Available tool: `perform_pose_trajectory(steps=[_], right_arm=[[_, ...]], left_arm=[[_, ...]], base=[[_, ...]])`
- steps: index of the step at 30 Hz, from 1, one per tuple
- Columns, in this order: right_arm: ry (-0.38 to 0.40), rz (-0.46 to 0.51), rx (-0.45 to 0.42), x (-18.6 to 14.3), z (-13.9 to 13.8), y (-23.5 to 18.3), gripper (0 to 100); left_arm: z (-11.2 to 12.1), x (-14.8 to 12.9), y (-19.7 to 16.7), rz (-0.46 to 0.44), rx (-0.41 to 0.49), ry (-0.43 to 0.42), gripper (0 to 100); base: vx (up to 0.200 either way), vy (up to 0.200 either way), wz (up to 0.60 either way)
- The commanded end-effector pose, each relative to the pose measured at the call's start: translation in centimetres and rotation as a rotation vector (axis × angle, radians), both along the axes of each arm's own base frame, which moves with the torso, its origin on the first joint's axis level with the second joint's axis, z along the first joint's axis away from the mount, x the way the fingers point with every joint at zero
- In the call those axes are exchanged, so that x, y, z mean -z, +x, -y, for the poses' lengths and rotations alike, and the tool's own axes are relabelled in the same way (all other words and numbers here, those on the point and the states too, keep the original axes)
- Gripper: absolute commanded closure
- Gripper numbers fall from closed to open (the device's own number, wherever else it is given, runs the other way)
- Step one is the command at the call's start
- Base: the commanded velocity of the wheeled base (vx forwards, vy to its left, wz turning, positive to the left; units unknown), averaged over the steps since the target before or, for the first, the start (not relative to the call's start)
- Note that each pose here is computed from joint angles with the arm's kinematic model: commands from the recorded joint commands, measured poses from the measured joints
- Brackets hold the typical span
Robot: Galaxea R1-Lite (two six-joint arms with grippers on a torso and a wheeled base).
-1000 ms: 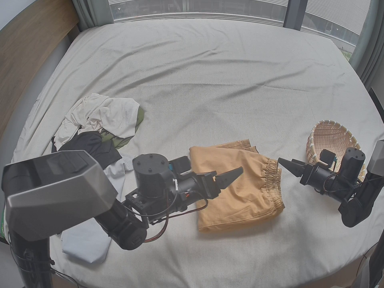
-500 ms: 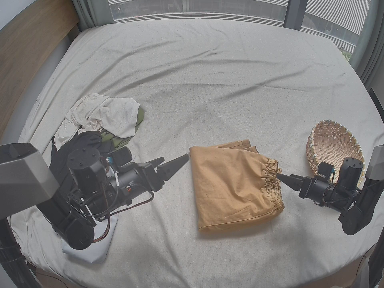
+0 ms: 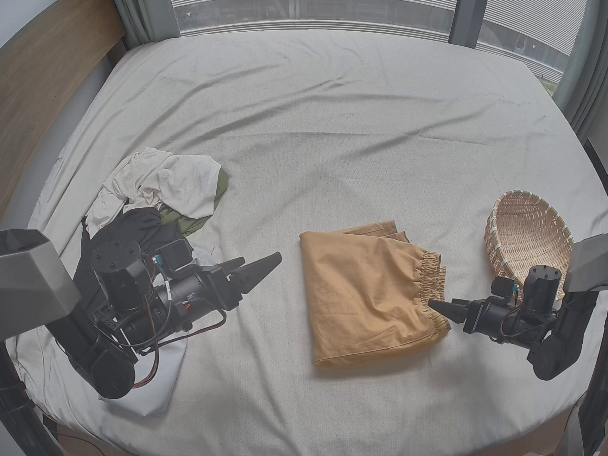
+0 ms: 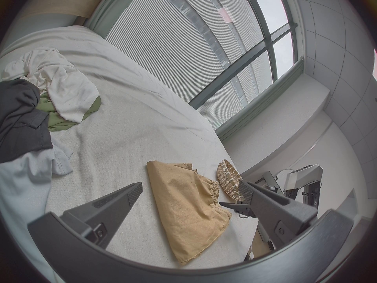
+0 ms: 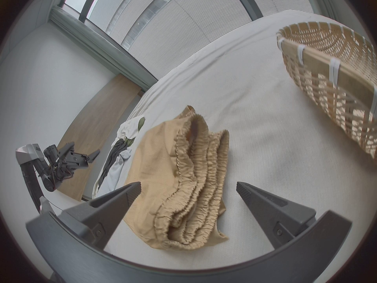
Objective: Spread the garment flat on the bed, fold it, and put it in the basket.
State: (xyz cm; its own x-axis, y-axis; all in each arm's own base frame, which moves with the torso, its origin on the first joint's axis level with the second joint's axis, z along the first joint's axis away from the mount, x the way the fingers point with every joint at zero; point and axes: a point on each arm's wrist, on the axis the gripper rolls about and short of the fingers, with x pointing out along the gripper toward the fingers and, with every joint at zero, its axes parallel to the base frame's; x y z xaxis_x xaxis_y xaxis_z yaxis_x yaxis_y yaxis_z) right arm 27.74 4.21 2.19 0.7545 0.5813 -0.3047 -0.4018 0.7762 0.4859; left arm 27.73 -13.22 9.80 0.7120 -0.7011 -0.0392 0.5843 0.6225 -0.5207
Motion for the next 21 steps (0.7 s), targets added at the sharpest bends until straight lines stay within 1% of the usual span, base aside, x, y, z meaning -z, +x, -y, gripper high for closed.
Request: perform_pose_trajectory(steps=[1, 4, 7, 12, 16, 21], right_arm=[[-0.009, -0.042, -0.004, 1.2, -0.1, 0.0, 0], [-0.011, -0.061, -0.019, 1.6, -0.5, -0.3, 0], [-0.013, -0.078, -0.054, 1.9, -1.4, -0.7, 0], [-0.014, -0.087, -0.067, 2.1, -1.8, -0.7, 0], [-0.014, -0.099, -0.085, 2.8, -2.4, -0.4, 0], [-0.012, -0.102, -0.110, 3.4, -3.3, 0.1, 0]], left_arm=[[0.0, 0.0, 0.0, -0.001, 0.003, -0.002, 0], [0.0, -0.1, 0.0, 0.003, 0.003, -0.004, 0], [0.1, 0.0, 0.0, 0.003, 0.006, -0.004, 0], [0.3, 0.8, 0.2, -0.014, 0.011, 0.001, 0], [0.4, 0.7, 0.2, 0.010, 0.015, -0.011, 0], [0.4, 0.5, 0.2, 0.014, 0.014, -0.013, 0]], base=[[0.000, 0.000, 0.00], [0.000, 0.000, 0.00], [0.000, 0.000, 0.00], [0.000, 0.000, 0.00], [0.000, 0.000, 0.00], [0.000, 0.000, 0.00]])
